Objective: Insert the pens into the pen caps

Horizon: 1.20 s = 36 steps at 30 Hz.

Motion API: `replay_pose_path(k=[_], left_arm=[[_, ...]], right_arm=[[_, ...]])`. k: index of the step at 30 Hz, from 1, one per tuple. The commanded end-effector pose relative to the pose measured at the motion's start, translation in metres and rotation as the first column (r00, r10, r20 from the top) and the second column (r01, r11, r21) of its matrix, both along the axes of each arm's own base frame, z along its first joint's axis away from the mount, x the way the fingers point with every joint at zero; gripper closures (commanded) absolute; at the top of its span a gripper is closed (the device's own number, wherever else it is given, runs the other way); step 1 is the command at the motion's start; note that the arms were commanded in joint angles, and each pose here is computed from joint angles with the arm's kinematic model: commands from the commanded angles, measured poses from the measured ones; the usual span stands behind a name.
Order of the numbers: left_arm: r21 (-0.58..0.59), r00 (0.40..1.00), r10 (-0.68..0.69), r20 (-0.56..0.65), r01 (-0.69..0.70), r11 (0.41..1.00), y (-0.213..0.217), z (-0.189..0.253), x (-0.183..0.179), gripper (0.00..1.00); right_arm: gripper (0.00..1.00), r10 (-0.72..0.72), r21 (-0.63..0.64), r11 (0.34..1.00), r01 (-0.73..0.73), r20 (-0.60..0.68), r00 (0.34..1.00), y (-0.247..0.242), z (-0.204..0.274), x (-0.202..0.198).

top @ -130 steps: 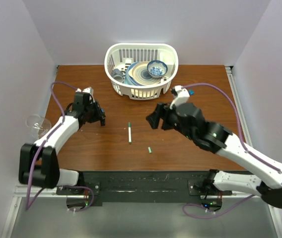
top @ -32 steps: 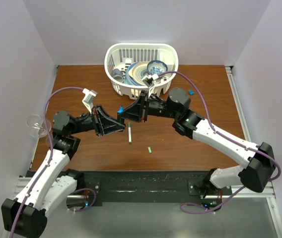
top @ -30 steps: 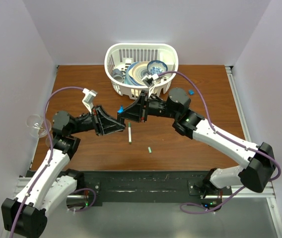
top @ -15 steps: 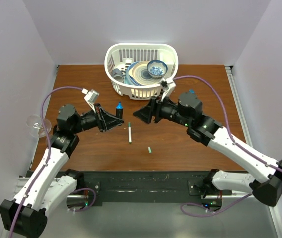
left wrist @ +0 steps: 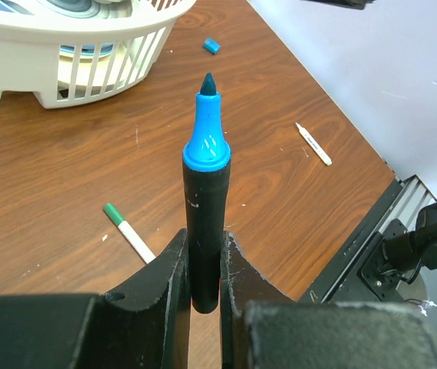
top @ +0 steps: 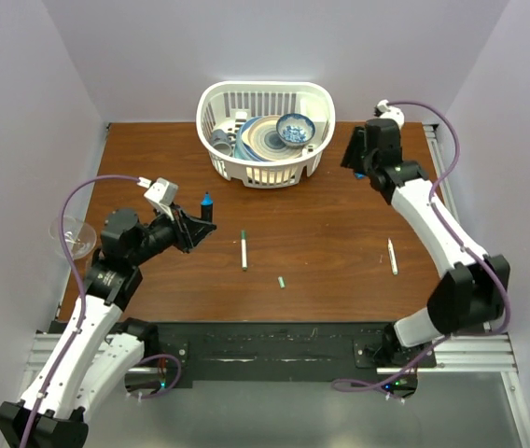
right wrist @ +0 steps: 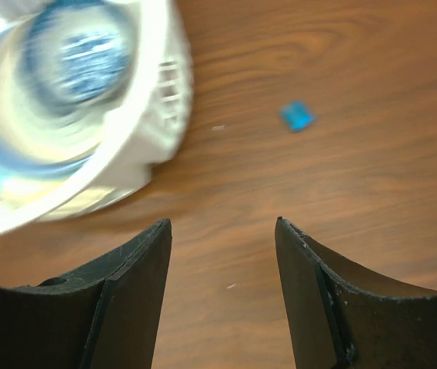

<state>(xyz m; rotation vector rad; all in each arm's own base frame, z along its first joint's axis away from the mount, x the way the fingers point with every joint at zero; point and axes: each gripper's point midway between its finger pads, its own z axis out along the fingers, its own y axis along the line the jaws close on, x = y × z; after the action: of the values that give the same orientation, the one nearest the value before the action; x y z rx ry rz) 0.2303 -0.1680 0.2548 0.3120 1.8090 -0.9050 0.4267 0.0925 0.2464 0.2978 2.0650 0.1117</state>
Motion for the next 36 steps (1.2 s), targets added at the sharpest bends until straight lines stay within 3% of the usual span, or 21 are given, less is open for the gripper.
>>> replay_pose_path(k=[1, 9, 18, 32, 36], left_arm=[[0.025, 0.999, 0.018, 0.031, -0.018, 1.0, 0.004, -0.001, 0.003, 1.0], [0.033, 0.998, 0.042, 0.04, -0.043, 0.999, 0.008, 0.0, 0.004, 1.0], [0.041, 0.999, 0.042, 0.034, -0.044, 0.998, 0.008, -0.002, 0.005, 1.0], [0.046, 0.999, 0.034, 0.024, -0.035, 0.998, 0.007, -0.006, 0.006, 1.0], [0.046, 0.999, 0.034, 0.022, -0.035, 0.998, 0.007, -0.006, 0.007, 1.0]], right_arm=[[0.4, -0.175, 0.025, 0.984, 0.176, -0.024, 0.984, -0.046, -0.015, 0.042], [0.41, -0.226, 0.073, 0.969, 0.236, -0.125, 0.966, -0.071, -0.08, 0.107], [0.45, -0.218, 0.112, 0.963, 0.244, -0.201, 0.955, -0.091, -0.142, 0.147], [0.48, -0.09, 0.158, 0.978, 0.133, -0.251, 0.964, -0.076, -0.182, 0.168], [0.53, -0.051, 0.163, 0.982, 0.095, -0.255, 0.966, -0.071, -0.187, 0.163]])
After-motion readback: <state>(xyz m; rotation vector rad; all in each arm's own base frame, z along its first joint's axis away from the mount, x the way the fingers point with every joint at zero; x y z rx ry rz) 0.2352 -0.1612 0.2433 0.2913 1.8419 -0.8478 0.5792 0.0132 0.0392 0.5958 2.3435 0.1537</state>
